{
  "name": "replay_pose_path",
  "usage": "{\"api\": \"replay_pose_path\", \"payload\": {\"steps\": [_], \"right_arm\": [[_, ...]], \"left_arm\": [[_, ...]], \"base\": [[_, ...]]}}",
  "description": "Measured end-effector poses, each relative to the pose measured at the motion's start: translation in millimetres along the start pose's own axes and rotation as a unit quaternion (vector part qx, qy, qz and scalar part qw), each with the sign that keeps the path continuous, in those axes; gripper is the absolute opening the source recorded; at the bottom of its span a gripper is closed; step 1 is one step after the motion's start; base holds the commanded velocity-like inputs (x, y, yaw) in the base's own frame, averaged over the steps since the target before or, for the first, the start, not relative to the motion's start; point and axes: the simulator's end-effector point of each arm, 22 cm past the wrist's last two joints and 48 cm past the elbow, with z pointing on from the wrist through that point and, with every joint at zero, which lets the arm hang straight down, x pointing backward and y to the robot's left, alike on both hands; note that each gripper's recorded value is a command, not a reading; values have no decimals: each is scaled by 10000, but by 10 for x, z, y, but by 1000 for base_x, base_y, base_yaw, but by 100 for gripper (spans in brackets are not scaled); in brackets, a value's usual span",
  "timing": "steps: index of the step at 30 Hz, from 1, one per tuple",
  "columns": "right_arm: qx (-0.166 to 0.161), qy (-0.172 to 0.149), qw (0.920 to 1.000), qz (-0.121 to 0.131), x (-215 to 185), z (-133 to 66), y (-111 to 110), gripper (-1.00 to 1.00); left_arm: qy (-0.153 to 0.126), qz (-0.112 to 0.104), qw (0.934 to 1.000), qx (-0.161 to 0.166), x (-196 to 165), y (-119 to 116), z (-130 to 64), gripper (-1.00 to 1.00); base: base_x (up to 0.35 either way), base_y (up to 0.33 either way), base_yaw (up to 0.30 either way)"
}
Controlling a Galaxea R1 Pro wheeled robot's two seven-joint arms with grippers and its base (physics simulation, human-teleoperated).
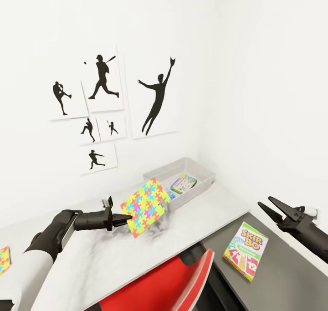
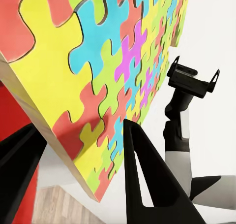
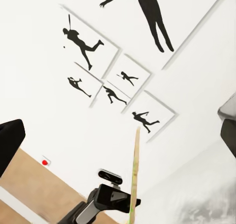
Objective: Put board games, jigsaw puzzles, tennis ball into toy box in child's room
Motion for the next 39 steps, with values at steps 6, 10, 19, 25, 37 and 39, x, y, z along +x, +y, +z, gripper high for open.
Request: {"api": "replay_pose_path", "payload": {"steps": [6,10,19,25,37,39], "right_arm": [[-18,-22,10000,37,19,14,-4,100],[-17,-24,10000,41,21,15,-5,100],[-11,-21,10000,38,20,14,-6,100],[-12,-24,10000,43,21,17,-9,100],[-39,-39,10000,74,40,28,-5,100],[-48,-49,9999,85,44,32,-4,100]], "left_arm": [[-1,-1,10000,1,-2,2,0,-100],[0,-2,10000,0,-1,2,0,-100],[-15,1,10000,5,-7,-2,-6,-100],[-14,-1,10000,4,-8,1,-5,-100],[-16,-1,10000,3,-9,1,-8,-100],[-17,0,10000,1,-10,2,-10,-100]], "base": [[90,0,-4],[147,0,0],[107,0,41],[48,0,226],[105,0,21],[62,0,0]]}}
